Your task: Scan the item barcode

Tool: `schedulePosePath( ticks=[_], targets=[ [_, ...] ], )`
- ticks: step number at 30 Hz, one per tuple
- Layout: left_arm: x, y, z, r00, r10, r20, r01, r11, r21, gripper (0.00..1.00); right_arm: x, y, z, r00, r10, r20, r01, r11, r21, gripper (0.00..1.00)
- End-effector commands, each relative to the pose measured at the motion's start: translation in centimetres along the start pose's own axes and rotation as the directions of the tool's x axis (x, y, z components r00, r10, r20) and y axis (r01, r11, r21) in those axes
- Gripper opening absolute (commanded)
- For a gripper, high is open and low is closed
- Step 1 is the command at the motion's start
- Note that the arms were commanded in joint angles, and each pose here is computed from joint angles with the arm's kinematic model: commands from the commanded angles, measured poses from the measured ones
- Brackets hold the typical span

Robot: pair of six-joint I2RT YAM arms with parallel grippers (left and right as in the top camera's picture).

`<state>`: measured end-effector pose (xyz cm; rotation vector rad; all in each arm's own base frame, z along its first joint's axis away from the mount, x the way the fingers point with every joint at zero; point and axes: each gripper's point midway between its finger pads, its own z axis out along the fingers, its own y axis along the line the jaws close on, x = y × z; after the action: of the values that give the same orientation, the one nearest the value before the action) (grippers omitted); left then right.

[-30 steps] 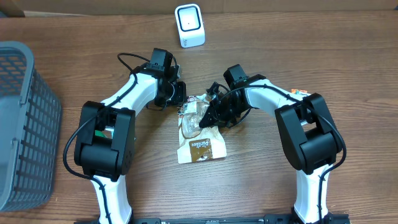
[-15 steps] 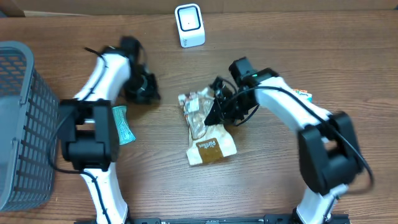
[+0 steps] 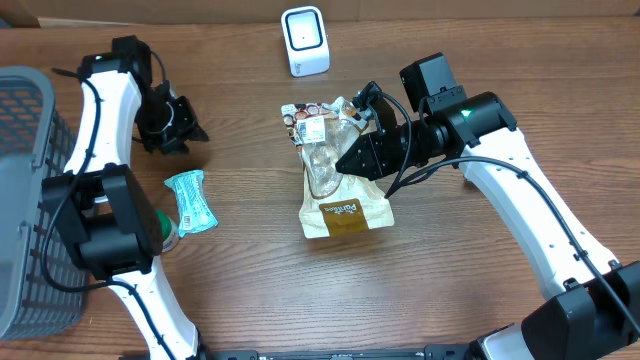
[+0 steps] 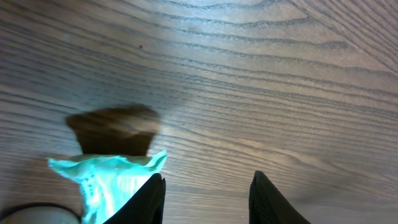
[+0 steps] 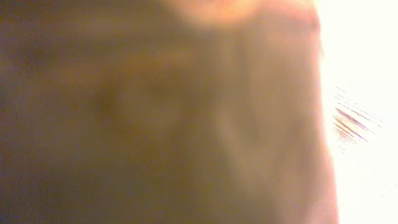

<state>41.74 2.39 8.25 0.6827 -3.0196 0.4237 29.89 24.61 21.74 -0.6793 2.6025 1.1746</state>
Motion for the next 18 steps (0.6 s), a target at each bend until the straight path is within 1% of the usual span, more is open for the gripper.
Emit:
schedulePosePath(
  ticks=[1, 6, 10, 12, 14, 16, 17, 18],
  targets=[
    [-0.9, -0.8, -3.8, 0.991, 0.086, 0.099, -0.088, 0.996, 0.02, 0.29, -0.6, 0.9, -1.0, 0.998, -0.045, 0.035, 0.045, 0.999, -0.005, 0.04],
    [-0.7, -1.3, -8.5, 0.967, 0.113, 0.229, -0.116, 0.993, -0.002, 0.29, -0.7, 0.9, -1.0, 0.998, -0.046, 0.036, 0.046, 0.999, -0.005, 0.04],
    [0.2, -1.6, -13.7, 0.92, 0.139, 0.368, -0.137, 0.99, -0.033, 0.29, -0.7, 0.9, -1.0, 0.998, -0.046, 0.036, 0.046, 0.999, -0.005, 0.04],
    [1.1, -1.5, -16.7, 0.885, 0.149, 0.441, -0.137, 0.989, -0.059, 0.29, -0.7, 0.9, -1.0, 0.998, -0.046, 0.036, 0.046, 0.999, -0.005, 0.04],
    [2.1, -1.0, -19.0, 0.856, 0.153, 0.494, -0.123, 0.988, -0.094, 0.29, -0.7, 0.9, -1.0, 0.998, -0.046, 0.036, 0.046, 0.999, -0.005, 0.04],
    [3.5, -0.3, -20.8, 0.839, 0.155, 0.522, -0.105, 0.987, -0.125, 0.29, -0.7, 0.9, -1.0, 0.998, -0.046, 0.036, 0.046, 0.999, -0.005, 0.04],
    [4.1, 0.1, -21.3, 0.837, 0.148, 0.527, -0.087, 0.987, -0.138, 0.29, -0.7, 0.9, -1.0, 0.998, -0.046, 0.036, 0.046, 0.999, -0.005, 0.04],
    [5.0, 1.2, -22.0, 0.836, 0.121, 0.536, -0.033, 0.985, -0.171, 0.28, -0.7, 0.9, -1.0, 0.998, -0.047, 0.037, 0.048, 0.999, -0.005, 0.04]
  ],
)
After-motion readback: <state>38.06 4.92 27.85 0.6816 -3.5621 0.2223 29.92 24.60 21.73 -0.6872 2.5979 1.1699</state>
